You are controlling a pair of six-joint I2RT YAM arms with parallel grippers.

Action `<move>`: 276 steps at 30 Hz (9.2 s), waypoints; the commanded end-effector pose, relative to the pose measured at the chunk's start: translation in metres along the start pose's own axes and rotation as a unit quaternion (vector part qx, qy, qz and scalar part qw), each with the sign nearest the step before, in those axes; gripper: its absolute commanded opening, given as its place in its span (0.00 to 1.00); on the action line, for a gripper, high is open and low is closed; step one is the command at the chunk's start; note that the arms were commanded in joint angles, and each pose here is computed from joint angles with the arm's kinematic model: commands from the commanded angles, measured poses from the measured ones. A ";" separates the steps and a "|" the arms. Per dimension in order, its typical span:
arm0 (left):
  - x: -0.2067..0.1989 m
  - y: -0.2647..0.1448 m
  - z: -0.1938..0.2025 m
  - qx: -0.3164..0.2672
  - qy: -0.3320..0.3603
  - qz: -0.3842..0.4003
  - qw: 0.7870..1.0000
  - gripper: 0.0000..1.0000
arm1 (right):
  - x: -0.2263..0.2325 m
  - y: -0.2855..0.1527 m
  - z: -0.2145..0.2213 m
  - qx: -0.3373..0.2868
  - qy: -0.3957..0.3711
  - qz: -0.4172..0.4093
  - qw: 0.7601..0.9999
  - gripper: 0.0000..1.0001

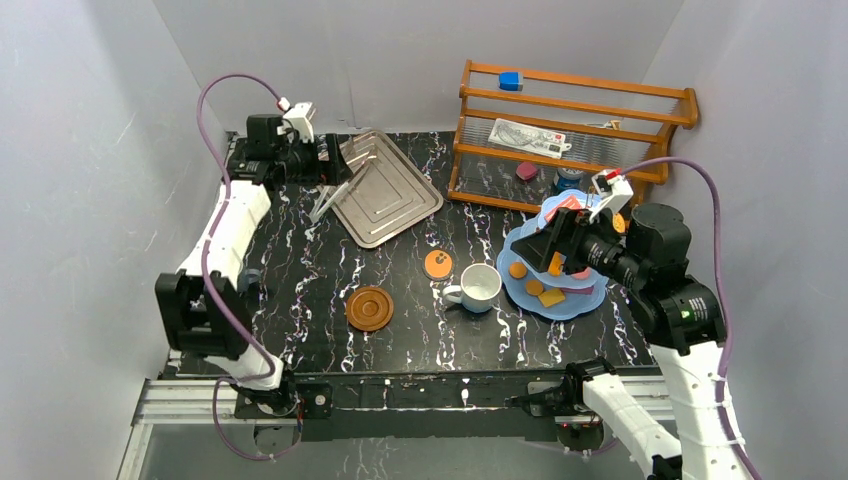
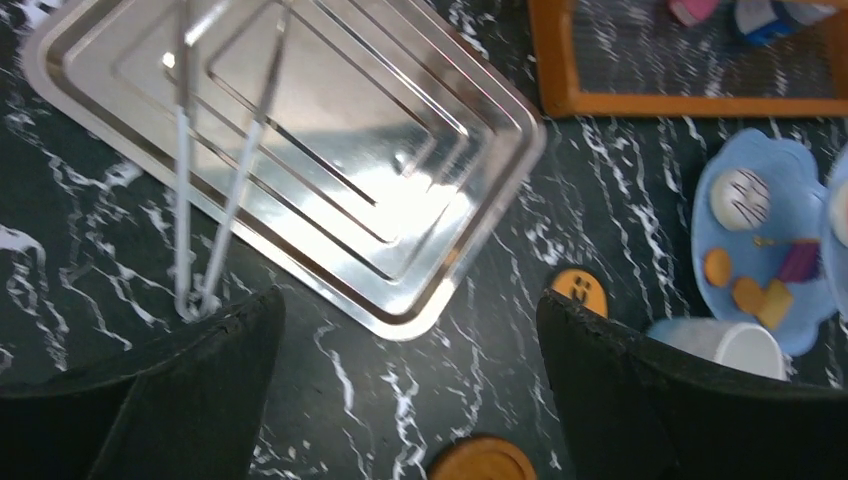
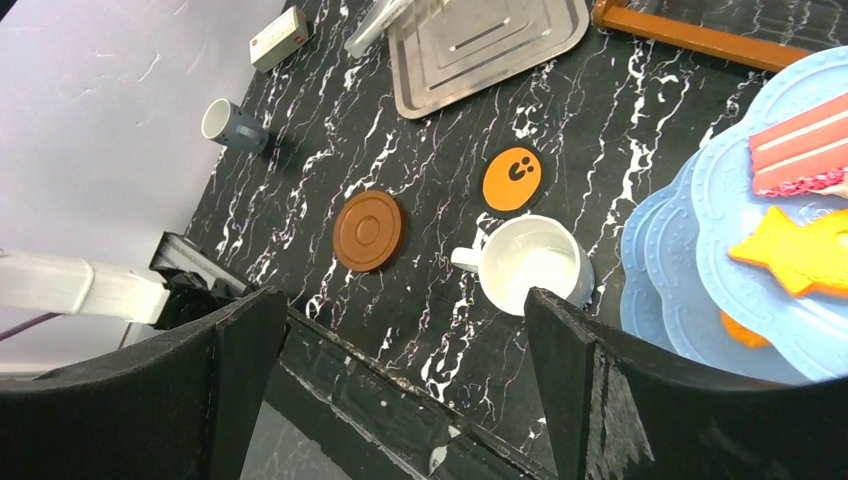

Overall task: Serve the afternoon tea
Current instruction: Place the clamp on the tray, then pick up the cup at the center of the board.

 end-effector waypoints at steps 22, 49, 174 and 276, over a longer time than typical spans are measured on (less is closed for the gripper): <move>-0.046 -0.069 0.132 0.009 -0.045 0.063 0.997 0.94 | -0.010 0.033 -0.005 0.057 0.030 -0.003 0.998 0.79; -0.030 -0.081 0.189 0.067 -0.097 0.033 0.992 0.76 | 0.004 0.105 0.063 0.187 -0.071 0.071 0.977 0.65; -0.024 -0.079 0.190 0.045 -0.056 0.031 0.997 0.75 | 0.016 0.170 0.197 0.241 0.163 0.489 0.822 0.55; -0.009 -0.028 0.271 0.207 -0.236 -0.087 0.945 0.61 | 0.051 0.147 0.083 0.106 -0.152 0.060 0.981 0.00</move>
Point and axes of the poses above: each gripper's point midway between its finger pads, its own y axis out along the fingers, its own x axis along the line the jaws close on, z = x × y, the point moved 6 cm from there along -y, back along the fingers, and after that the axes turned 9 degrees about -y, right-handed, at the moved point
